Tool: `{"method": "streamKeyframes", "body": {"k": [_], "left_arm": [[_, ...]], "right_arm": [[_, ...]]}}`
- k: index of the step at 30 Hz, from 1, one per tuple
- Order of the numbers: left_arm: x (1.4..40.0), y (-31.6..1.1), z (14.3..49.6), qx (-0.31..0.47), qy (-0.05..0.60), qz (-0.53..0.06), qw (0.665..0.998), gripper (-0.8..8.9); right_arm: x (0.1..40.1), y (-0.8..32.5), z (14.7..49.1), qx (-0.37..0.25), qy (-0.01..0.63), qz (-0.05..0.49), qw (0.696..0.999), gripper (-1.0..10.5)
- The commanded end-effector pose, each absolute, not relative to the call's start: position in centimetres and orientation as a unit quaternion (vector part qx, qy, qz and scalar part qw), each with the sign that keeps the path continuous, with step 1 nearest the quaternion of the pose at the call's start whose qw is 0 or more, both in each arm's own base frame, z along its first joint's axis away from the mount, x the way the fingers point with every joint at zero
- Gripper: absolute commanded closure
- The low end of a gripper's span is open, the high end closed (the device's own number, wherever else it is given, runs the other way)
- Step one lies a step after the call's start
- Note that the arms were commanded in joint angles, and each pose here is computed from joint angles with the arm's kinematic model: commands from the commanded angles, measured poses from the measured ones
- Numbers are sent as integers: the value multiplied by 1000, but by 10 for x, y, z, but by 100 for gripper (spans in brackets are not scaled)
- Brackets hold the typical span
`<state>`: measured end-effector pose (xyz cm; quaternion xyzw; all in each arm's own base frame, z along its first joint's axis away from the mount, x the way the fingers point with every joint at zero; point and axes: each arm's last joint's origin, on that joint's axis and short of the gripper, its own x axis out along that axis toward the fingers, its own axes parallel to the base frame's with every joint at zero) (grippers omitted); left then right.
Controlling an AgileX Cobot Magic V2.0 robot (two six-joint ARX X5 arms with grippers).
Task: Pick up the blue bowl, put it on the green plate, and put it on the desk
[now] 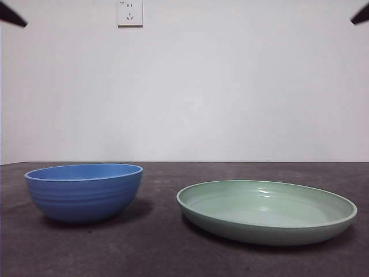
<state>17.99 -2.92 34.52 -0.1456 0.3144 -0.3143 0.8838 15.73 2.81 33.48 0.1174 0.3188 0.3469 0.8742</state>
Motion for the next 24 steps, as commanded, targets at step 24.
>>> {"method": "streamKeyframes", "body": {"k": [24], "left_arm": [[233, -30, 283, -140, 510, -230, 817, 192]], "right_arm": [[157, 29, 338, 114, 321, 351, 872, 294]]}}
